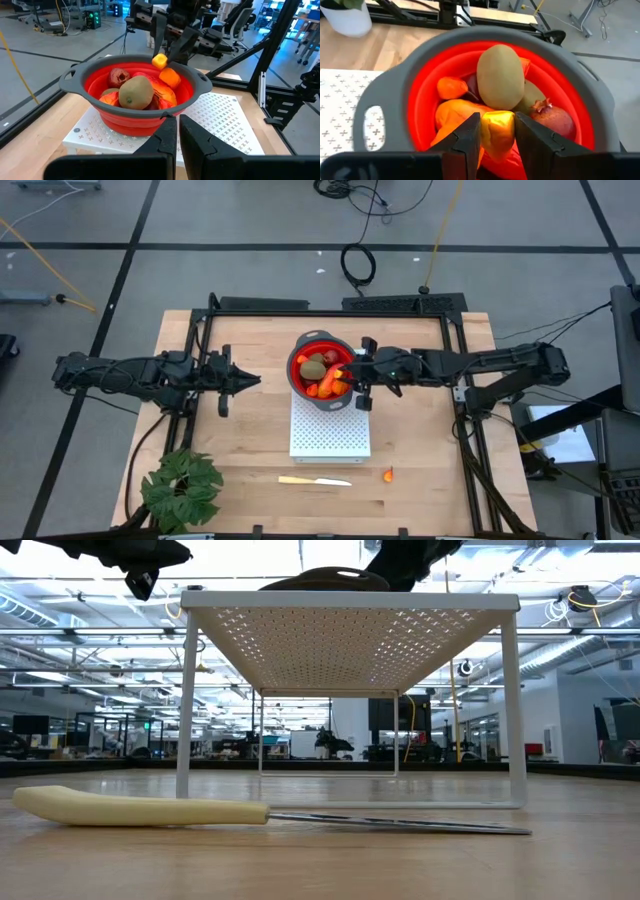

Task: Pick & Place Fruit
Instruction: Put the peach into the red strainer bowl on the shelf

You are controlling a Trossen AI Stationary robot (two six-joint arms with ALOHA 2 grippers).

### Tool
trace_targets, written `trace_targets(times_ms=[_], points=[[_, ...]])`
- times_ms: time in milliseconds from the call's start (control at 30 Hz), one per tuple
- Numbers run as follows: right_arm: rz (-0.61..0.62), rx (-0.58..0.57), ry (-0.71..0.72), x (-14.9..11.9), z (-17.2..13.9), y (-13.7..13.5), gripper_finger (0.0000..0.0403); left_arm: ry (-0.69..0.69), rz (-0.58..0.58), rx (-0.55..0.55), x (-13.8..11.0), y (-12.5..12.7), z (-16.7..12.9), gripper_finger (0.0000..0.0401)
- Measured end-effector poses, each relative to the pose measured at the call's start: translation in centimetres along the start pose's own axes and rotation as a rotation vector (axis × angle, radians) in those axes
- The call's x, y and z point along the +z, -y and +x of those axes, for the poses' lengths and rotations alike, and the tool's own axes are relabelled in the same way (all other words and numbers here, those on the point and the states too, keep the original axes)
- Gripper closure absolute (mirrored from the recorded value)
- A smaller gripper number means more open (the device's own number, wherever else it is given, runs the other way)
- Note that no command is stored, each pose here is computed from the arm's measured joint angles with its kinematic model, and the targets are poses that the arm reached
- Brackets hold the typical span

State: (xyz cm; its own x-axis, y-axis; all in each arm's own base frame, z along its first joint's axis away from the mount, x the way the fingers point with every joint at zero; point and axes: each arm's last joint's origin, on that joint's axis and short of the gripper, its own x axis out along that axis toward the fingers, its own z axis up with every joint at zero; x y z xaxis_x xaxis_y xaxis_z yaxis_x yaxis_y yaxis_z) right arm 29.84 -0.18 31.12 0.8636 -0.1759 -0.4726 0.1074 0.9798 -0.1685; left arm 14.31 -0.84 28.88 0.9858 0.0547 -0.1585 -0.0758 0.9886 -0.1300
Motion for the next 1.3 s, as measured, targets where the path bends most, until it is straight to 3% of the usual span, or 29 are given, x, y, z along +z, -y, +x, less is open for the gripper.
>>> trace_targets(times_ms=[433, 1000, 1300], points=[[0.005, -0.013, -0.030, -0.4, 0.4, 0.5, 0.0287, 0.001, 0.002, 0.000, 0.0, 0.0, 0.0, 0.0380], [0.051, -0.022, -0.022, -0.3, 0.5, 0.9, 0.0239, 0.001, 0.002, 0.000, 0.0, 0.0, 0.0, 0.0380], [-0.002, 0.041, 0.127, 1.4, -1.4, -1.2, 0.0267, 0.000, 0.000, 0.000, 0.0, 0.0, 0.0, 0.0380]])
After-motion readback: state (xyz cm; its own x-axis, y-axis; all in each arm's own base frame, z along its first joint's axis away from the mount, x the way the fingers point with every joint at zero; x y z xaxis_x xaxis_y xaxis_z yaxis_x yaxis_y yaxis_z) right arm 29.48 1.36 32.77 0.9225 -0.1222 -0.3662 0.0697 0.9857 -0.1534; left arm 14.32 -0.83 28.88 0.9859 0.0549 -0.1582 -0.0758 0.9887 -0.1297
